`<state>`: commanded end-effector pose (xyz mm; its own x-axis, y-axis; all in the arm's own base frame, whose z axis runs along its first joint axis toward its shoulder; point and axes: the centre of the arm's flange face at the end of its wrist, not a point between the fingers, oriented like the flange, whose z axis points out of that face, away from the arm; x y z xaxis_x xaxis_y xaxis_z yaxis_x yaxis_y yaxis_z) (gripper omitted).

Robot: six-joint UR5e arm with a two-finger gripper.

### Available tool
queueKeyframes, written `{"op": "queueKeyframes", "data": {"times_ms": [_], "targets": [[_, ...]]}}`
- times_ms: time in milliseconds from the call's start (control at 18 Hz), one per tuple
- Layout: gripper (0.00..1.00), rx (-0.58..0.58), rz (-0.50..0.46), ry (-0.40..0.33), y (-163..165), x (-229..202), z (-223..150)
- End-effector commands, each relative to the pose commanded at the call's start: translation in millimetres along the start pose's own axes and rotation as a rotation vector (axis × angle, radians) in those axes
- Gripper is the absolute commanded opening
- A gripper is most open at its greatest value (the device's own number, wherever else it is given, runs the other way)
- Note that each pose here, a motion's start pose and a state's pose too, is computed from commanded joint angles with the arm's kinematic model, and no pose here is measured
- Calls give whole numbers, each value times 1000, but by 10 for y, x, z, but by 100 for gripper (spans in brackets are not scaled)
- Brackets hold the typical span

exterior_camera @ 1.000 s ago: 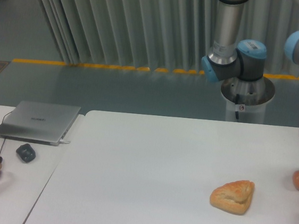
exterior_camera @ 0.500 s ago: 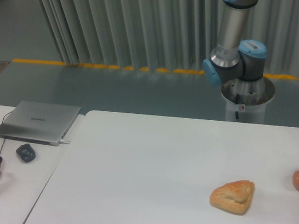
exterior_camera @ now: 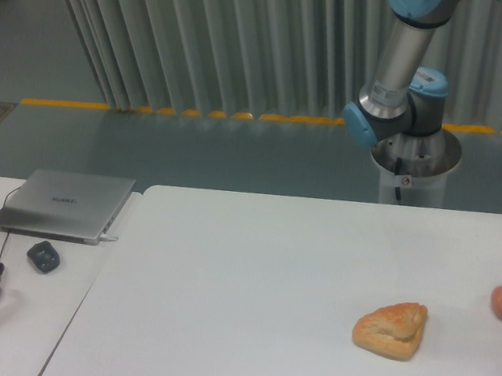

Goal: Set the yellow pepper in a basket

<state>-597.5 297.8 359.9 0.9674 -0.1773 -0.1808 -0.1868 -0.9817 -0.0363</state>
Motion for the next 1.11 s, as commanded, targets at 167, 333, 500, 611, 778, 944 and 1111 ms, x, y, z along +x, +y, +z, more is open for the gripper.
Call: {"op": "queueKeyframes", "data": {"times_ms": [167,333,500,611,778,944,1111], "targets": [[28,-4,9,10,129,-126,218],[31,-9,52,19,314,-175,298],[96,-9,49,22,316,-183,346],[100,-9,53,8,315,-205,332],[100,-7,53,-1,322,-230,288],[100,-1,58,-16,243,-205,181],[100,10,102,-50,-55,-71,-116]]}}
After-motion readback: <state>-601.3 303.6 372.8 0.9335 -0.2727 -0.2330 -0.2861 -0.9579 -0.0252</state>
